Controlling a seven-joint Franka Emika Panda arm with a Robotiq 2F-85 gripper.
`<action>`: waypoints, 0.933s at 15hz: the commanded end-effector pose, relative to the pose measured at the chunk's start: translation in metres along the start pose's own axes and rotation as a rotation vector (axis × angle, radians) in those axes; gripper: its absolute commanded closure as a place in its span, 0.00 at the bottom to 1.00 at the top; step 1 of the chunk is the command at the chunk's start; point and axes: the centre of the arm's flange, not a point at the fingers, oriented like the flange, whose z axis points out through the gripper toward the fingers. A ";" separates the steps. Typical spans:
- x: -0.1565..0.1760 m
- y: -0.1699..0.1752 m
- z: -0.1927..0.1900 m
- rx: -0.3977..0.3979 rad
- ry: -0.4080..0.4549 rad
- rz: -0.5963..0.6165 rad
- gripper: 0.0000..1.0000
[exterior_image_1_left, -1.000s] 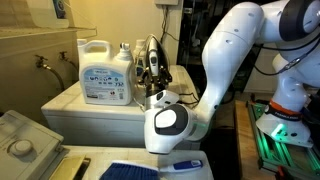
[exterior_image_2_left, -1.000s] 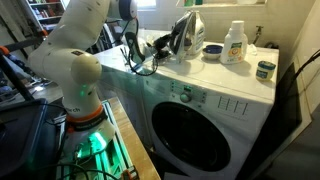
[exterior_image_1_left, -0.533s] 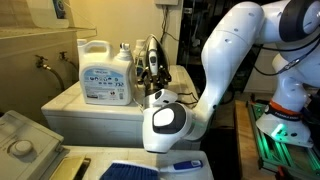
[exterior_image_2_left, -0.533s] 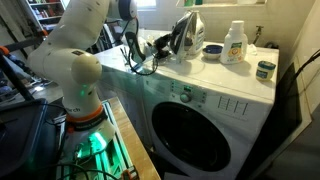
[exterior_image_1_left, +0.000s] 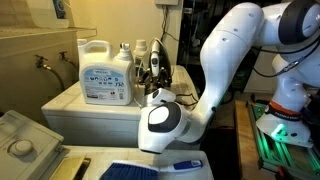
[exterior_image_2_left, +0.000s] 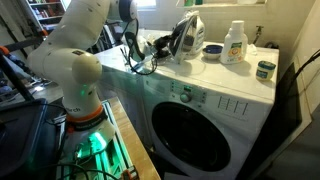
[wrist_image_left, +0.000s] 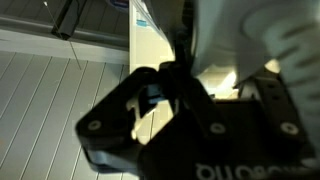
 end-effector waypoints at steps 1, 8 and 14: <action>-0.026 -0.004 -0.029 -0.057 -0.035 -0.058 0.85; -0.031 -0.002 -0.027 -0.050 -0.035 -0.104 0.85; -0.033 -0.001 -0.032 0.026 0.033 -0.105 0.85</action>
